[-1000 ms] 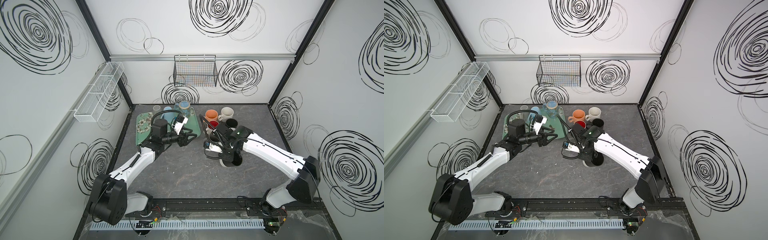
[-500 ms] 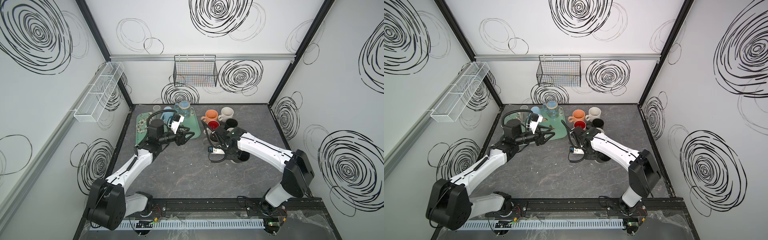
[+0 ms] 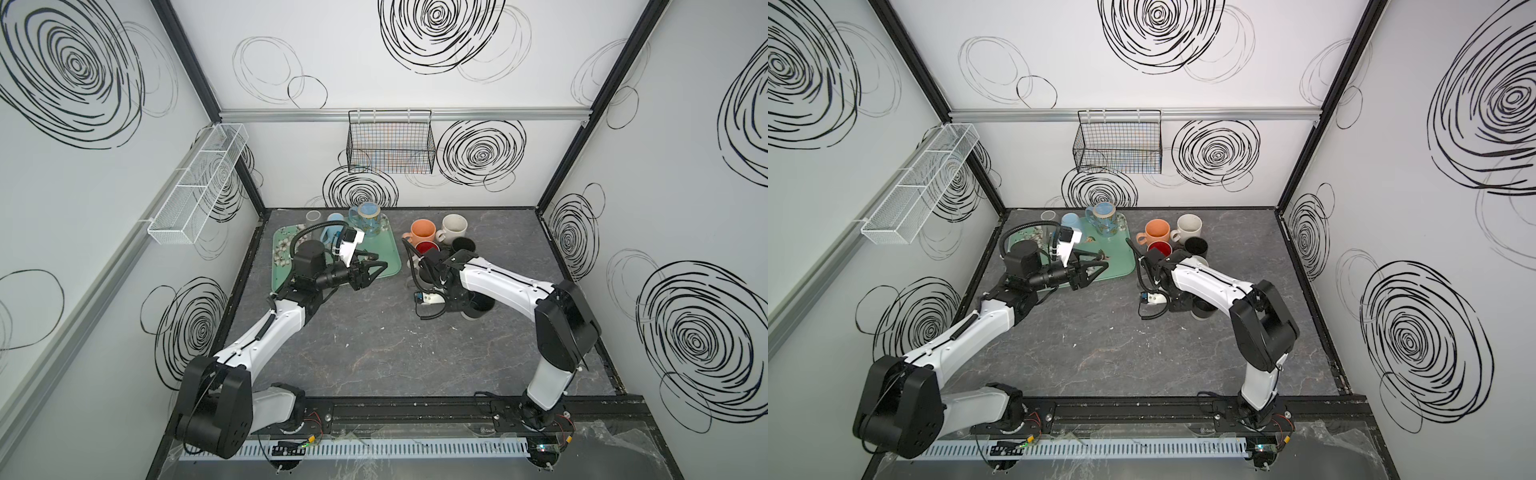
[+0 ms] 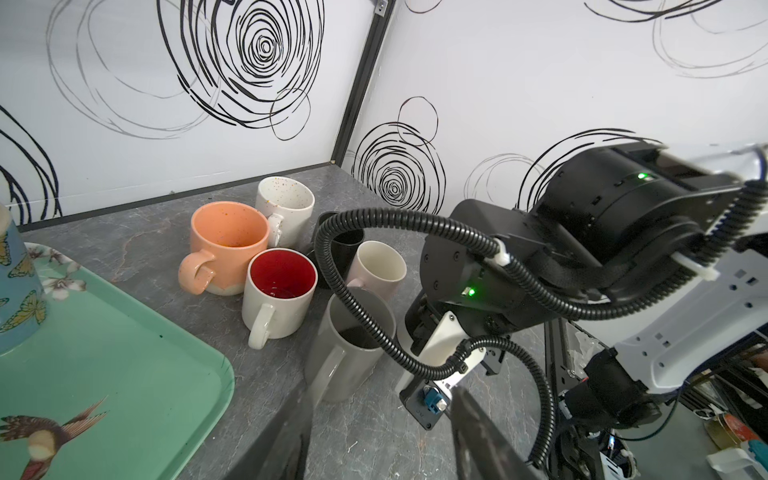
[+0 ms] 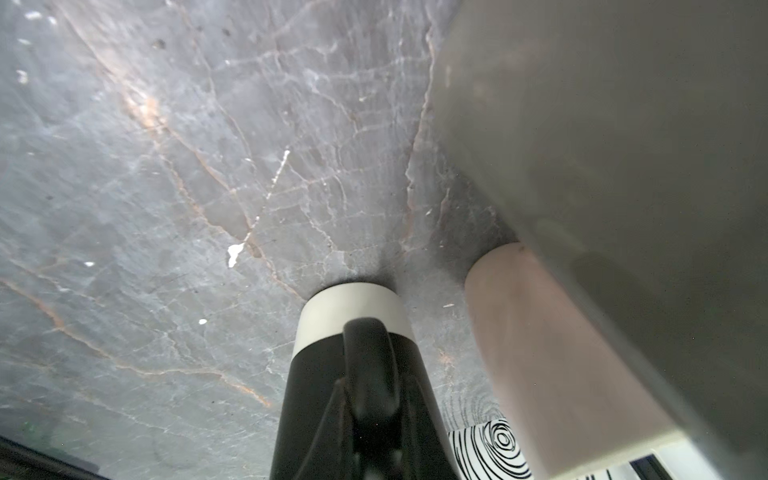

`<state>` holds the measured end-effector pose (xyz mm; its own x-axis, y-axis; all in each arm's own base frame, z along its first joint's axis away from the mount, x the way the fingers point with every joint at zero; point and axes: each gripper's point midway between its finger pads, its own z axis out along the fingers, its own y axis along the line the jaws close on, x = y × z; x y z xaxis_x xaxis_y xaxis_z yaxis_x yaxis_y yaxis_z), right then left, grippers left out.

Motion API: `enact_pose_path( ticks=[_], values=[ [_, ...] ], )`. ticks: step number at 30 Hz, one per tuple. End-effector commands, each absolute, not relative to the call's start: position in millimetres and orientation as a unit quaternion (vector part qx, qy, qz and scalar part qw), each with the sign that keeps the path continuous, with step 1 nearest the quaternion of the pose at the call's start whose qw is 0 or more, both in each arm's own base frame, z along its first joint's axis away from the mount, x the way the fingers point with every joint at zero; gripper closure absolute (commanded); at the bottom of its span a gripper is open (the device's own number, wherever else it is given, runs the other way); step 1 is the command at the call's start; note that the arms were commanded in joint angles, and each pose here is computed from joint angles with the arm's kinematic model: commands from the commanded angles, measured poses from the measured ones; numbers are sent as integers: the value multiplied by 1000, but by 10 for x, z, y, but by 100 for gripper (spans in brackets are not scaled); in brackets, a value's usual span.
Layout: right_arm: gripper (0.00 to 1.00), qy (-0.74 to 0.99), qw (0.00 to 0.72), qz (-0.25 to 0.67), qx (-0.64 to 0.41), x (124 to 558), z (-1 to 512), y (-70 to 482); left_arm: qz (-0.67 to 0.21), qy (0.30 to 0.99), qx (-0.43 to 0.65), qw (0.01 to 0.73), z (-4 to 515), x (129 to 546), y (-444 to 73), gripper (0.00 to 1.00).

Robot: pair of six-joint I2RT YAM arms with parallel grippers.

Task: Turn the mug right side up
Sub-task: 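Carry the black mug to the mugs with right gripper while left withdraws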

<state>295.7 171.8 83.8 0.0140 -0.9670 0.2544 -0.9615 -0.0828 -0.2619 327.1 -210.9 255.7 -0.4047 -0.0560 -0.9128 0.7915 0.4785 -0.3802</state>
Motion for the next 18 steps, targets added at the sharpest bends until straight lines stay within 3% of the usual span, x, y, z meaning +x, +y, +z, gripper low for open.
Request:
enact_pose_path(
  ticks=[1,12,14,17,18],
  values=[
    [100,659,47,-209,-721,3231,933,1829,-450,695,264,494,2636,3291,-2116,44],
    [99,658,49,-182,-729,3223,855,1938,-452,704,259,483,2552,3338,-2116,45],
    [87,660,52,-180,-728,3209,852,1937,-453,704,259,481,2542,3341,-2120,45],
    [58,662,59,-183,-725,3220,878,1945,-453,705,258,480,2535,3344,-2119,45],
    [53,662,64,-184,-723,3234,900,1955,-453,705,259,481,2535,3344,-2119,46]
  ],
)
